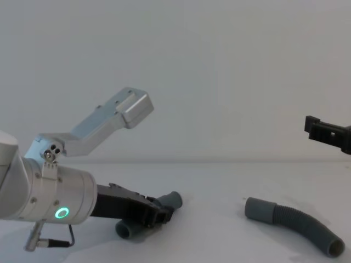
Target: Use both hands to pick up one end of the pipe from the table, align the ends, and insert them.
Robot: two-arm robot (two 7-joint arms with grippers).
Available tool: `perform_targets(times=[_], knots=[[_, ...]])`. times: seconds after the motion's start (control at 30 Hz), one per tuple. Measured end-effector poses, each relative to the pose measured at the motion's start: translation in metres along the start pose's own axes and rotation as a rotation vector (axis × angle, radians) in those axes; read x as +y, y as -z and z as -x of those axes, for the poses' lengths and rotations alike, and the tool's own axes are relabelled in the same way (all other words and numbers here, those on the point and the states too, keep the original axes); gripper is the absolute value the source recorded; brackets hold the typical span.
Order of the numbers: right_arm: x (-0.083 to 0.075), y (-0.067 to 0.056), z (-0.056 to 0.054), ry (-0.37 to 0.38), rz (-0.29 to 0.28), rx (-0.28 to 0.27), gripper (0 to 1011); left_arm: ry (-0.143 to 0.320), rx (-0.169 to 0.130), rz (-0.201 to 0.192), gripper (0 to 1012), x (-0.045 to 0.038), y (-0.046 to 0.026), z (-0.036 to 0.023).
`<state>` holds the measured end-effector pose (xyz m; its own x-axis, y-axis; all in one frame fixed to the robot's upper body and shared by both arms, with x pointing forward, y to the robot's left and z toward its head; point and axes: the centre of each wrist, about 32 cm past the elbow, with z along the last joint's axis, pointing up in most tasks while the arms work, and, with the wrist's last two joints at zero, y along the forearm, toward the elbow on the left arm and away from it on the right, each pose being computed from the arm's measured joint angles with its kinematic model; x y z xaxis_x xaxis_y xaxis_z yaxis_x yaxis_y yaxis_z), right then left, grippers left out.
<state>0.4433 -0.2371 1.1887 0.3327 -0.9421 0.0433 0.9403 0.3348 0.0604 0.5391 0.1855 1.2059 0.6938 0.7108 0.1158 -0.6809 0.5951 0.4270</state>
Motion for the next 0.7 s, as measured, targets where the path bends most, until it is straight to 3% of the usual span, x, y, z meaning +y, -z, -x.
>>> perform_targets(times=[0.43,0.7], knots=[[0.001,-0.002,0.001,-0.011,0.012,-0.004,1002,0.0,0.0,-0.001,346,0.0,0.0,0.0],[0.002,-0.011,0.003,-0.076,0.084,-0.036,1002,0.0,0.0,-0.001,345,0.0,0.0,0.0001]])
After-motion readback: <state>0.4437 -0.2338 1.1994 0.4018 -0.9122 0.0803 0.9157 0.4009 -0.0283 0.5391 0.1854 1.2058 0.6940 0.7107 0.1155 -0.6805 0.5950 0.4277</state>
